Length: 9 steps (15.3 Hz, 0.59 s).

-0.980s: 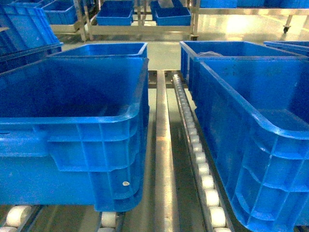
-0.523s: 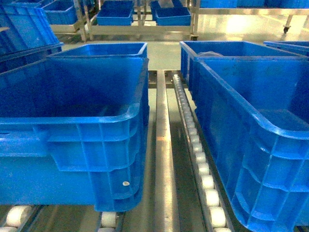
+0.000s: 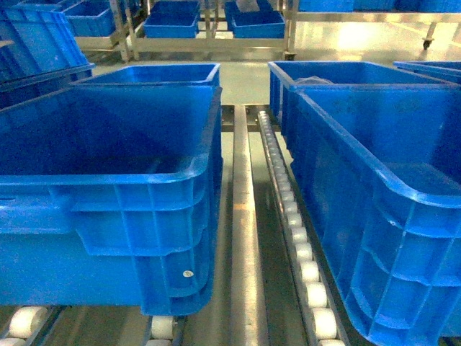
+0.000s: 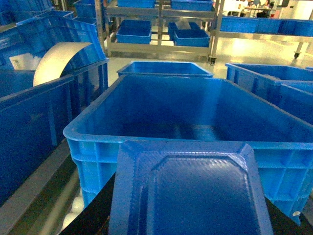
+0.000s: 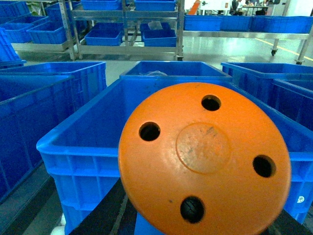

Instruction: Sort blue parts and orange caps into right shelf containers

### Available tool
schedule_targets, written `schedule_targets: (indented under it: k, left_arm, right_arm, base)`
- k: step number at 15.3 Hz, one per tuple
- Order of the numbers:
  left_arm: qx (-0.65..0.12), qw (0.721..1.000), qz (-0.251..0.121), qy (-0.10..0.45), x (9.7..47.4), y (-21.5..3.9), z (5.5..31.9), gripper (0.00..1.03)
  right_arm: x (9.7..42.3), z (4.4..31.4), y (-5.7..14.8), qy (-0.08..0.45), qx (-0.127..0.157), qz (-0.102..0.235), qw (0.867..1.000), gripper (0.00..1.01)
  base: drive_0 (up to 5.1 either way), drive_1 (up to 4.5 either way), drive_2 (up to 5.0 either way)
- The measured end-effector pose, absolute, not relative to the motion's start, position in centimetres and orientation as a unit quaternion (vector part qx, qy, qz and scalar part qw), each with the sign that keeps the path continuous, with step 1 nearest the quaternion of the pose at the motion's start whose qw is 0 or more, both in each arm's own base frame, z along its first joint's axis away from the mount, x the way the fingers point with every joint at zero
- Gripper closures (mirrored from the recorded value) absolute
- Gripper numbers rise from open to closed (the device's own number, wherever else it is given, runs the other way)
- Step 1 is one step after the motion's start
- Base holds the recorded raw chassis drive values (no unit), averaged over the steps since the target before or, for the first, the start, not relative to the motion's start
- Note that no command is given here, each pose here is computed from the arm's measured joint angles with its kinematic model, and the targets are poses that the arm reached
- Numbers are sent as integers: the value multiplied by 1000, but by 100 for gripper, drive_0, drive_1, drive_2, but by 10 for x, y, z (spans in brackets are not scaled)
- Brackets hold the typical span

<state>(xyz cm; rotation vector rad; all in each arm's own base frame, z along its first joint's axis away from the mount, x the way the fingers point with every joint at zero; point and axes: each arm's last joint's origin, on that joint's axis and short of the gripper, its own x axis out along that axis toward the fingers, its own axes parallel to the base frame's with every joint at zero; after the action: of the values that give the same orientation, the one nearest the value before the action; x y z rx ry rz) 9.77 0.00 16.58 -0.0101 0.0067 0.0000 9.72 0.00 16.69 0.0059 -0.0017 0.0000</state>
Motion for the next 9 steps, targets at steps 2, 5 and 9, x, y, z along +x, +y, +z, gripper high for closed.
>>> schedule_targets:
  k: [2, 5, 9]
  left_arm:
    - [-5, 1000, 0, 3, 98, 0, 166, 62]
    - [-5, 1000, 0, 3, 98, 0, 166, 62]
    - [-5, 1000, 0, 4, 98, 0, 166, 62]
  right_arm:
    - [97, 167, 0, -1, 3, 0, 1000, 58]
    - [97, 167, 0, -1, 3, 0, 1000, 58]
    - [97, 167, 0, -1, 3, 0, 1000, 58]
  base:
    - [0, 0, 0]
    - [0, 0, 0]
    - [0, 0, 0]
